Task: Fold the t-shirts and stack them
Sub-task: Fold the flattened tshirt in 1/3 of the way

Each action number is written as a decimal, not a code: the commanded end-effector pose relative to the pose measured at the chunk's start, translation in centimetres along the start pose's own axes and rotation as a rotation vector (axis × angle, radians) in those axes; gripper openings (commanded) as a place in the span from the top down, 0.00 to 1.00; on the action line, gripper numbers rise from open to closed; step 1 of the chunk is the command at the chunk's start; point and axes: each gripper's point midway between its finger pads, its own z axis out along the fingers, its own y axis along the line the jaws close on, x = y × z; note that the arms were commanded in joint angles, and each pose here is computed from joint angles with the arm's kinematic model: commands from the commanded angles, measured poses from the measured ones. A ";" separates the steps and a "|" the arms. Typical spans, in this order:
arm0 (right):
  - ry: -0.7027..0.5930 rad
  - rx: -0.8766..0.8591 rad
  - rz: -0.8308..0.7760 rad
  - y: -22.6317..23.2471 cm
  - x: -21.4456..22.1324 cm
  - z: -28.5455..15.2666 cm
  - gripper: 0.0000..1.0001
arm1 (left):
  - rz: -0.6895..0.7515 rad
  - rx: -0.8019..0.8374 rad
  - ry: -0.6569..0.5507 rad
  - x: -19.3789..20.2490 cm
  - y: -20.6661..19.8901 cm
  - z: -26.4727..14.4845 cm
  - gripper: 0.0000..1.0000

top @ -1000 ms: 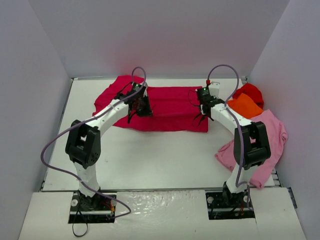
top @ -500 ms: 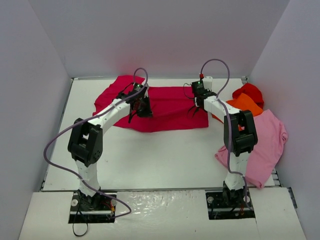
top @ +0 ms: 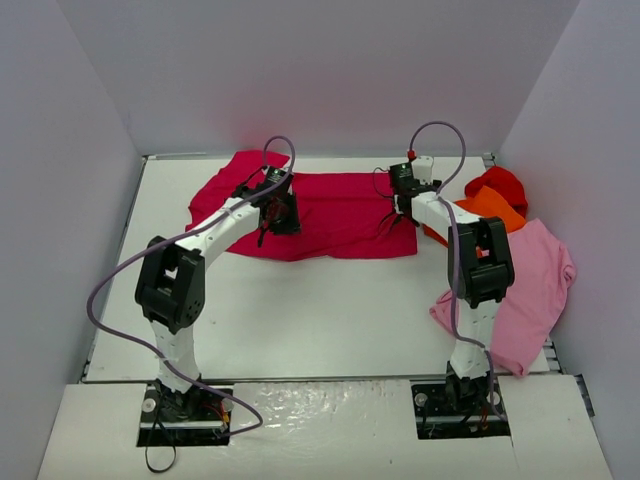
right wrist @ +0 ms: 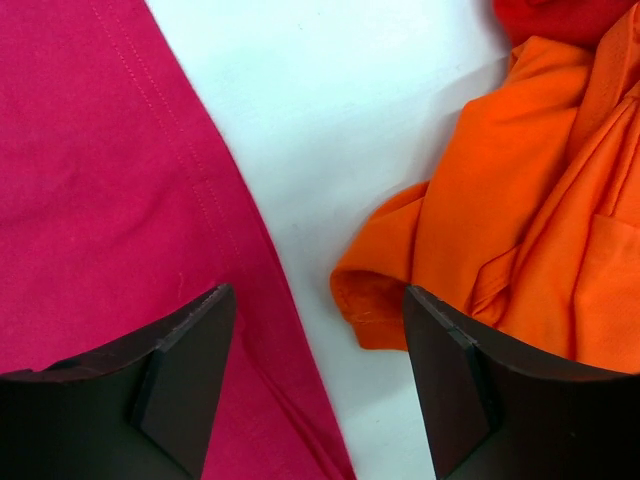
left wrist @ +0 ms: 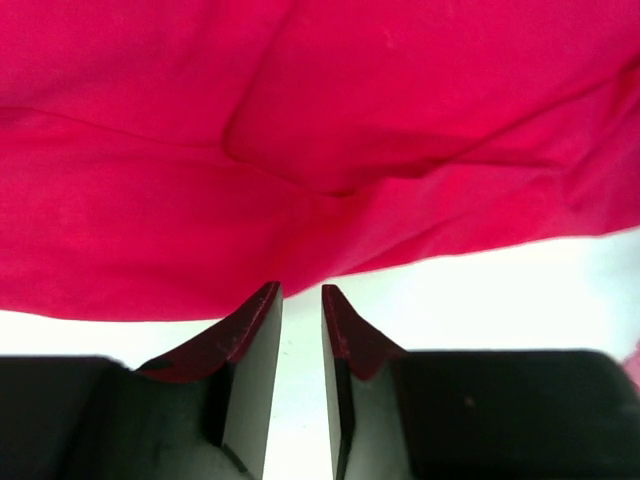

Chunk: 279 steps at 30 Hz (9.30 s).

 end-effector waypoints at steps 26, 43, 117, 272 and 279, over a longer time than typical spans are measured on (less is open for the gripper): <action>0.033 -0.319 0.125 0.8 4.5 -10.8 1.00 | -0.065 -0.330 0.060 -7.4 8.7 1.2 1.00; 0.131 -0.329 0.029 5.2 10.0 -4.8 1.00 | -0.131 -0.449 0.091 -5.7 14.3 3.1 1.00; 0.205 -0.342 0.053 2.3 10.2 -6.4 1.00 | -0.467 -0.325 -0.030 -6.5 21.8 1.4 1.00; 0.307 -0.249 -0.024 0.0 18.7 -9.1 1.00 | -0.543 -0.474 -0.016 1.9 23.8 -4.5 1.00; 0.106 -0.355 0.119 1.1 10.2 -12.3 0.59 | -0.499 -0.285 -0.262 -4.6 20.4 -7.2 1.00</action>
